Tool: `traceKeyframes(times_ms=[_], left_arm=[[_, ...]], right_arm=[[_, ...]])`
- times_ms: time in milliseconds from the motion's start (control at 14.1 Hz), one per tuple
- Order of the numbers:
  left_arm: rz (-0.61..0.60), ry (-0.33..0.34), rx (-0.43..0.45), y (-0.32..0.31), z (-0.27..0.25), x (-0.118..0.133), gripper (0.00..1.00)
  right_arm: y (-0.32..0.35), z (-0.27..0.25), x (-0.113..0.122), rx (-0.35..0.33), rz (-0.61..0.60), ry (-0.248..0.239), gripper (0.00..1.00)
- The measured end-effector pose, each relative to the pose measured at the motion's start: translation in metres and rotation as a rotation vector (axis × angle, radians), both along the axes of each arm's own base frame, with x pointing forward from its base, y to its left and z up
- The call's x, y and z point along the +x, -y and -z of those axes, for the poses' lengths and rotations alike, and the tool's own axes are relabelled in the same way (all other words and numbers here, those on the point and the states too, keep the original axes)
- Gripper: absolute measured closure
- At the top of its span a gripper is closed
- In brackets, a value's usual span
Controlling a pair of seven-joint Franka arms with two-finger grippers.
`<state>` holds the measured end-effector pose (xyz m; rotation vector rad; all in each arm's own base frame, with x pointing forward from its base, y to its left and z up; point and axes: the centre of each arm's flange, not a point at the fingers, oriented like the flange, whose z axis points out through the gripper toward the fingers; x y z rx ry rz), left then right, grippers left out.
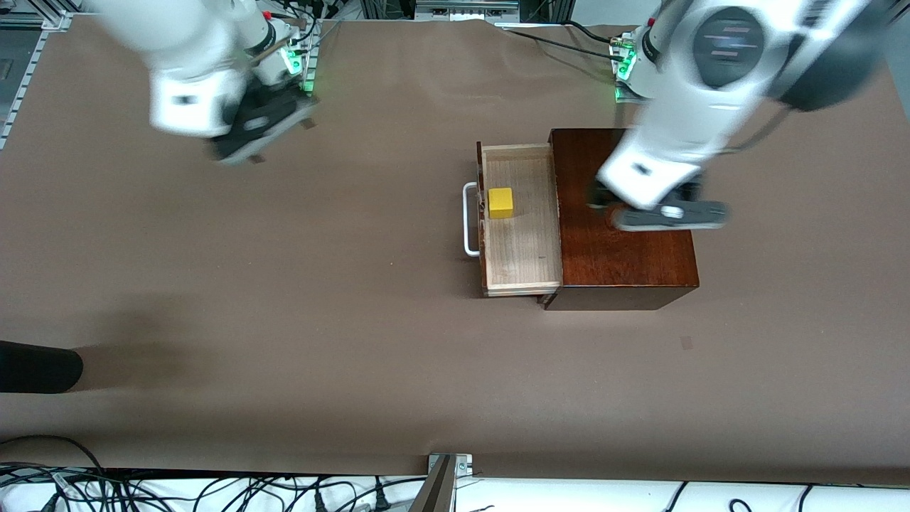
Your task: Open drawer, take yellow block, close drawer
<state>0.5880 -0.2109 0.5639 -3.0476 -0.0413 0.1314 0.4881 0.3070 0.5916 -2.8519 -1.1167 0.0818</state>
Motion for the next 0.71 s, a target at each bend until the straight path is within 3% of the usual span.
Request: traceKeyframes(times_ms=[283, 566, 708], left_arm=[[0.033, 0.006, -0.046, -0.114, -0.017, 0.016, 0.00], [0.023, 0.119, -0.051, -0.185, -0.036, -0.012, 0.00], [0.016, 0.093, -0.051, -0.199, -0.033, -0.025, 0.00]], right_arm=[[-0.133, 0.053, -0.036, 0.060, -0.259, 0.029, 0.00], [-0.240, 0.125, -0.047, 0.045, -0.540, 0.126, 0.00], [-0.279, 0.156, -0.056, 0.021, -0.616, 0.153, 0.00]])
